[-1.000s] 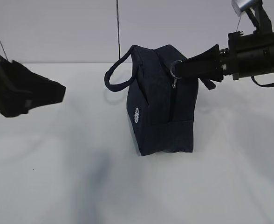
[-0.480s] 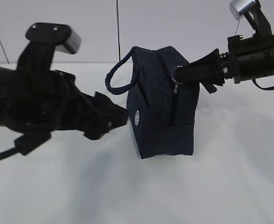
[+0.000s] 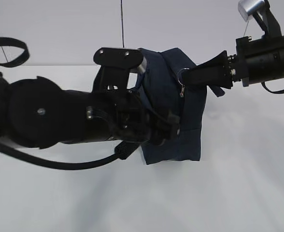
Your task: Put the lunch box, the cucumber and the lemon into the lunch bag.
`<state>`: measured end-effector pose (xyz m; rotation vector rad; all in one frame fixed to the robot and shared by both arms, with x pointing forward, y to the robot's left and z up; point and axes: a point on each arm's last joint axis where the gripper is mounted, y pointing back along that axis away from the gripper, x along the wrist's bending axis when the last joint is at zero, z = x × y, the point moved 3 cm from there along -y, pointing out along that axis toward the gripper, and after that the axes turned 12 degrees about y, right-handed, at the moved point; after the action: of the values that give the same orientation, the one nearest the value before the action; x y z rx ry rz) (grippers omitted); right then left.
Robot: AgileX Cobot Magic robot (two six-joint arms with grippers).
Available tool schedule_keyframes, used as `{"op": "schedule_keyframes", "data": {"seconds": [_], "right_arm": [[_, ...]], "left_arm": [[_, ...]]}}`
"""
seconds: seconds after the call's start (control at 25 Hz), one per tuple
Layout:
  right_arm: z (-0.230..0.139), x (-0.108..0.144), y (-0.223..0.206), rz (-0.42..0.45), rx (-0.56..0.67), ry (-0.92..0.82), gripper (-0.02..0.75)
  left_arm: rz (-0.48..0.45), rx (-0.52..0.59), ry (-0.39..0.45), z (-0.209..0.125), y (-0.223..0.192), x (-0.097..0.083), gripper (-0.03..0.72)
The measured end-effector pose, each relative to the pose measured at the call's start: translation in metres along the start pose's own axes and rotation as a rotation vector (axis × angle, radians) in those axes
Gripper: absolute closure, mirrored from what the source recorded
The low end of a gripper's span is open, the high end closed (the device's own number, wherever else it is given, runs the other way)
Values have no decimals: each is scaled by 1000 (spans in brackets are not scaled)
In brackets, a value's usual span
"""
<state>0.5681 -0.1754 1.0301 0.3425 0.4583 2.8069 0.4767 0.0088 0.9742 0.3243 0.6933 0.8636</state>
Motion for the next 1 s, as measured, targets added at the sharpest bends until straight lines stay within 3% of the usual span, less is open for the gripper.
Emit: {"op": "schedule_keyframes", "data": {"seconds": [0.44,1.0], "right_arm": [[0,0,0,0,0,-7,731],[0,0,0,0,0,-9,731]], "left_arm": [[49,-28,49,4,-31,9,262],[85,2,9,-4,-42,22,306]]}}
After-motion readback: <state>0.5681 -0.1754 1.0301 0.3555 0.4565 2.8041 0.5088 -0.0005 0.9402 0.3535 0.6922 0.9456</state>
